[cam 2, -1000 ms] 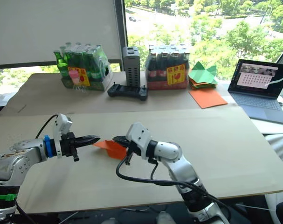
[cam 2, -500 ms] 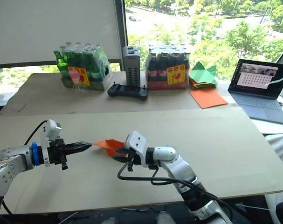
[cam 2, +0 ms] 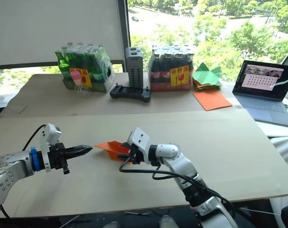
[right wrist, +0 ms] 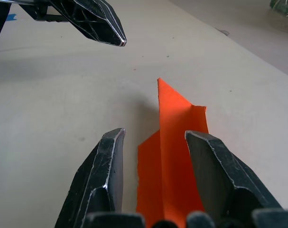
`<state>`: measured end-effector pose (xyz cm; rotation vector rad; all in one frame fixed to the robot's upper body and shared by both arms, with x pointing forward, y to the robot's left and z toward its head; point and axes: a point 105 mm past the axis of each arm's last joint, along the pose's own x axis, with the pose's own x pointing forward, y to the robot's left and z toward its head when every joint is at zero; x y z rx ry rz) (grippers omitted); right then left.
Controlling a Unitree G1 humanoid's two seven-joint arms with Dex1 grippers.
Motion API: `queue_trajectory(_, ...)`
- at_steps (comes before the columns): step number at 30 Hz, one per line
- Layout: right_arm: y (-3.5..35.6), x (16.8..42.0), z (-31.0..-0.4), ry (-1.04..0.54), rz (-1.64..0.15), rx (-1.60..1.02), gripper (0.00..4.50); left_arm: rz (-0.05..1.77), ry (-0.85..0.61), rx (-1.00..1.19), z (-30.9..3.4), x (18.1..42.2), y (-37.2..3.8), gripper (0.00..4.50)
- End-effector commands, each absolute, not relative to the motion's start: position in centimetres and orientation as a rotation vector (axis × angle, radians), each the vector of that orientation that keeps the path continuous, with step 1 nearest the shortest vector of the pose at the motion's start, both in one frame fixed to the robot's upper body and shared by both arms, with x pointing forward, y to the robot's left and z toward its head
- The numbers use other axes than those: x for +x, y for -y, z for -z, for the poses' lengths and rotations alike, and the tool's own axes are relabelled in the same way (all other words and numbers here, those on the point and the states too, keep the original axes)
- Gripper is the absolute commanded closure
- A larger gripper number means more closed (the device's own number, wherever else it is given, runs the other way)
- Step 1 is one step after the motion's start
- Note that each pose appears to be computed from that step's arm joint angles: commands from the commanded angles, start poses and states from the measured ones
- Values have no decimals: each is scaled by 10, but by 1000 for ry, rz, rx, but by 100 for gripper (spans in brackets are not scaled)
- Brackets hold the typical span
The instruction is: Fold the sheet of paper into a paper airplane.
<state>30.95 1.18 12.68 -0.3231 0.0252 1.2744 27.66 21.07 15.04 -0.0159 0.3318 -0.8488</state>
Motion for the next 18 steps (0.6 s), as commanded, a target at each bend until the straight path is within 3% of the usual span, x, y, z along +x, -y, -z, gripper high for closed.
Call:
queue_trajectory(1, -17, 313, -137, 18, -1281, -357, 221, 853, -279, 0, -161, 276, -208, 450)
queue_trajectory(7, -13, 325, -129, -31, -1254, -377, 221, 851, -275, -1, -160, 277, -207, 450)
queue_trajectory(18, -13, 345, -142, -48, -1233, -371, 221, 852, -271, -14, -157, 277, -203, 450)
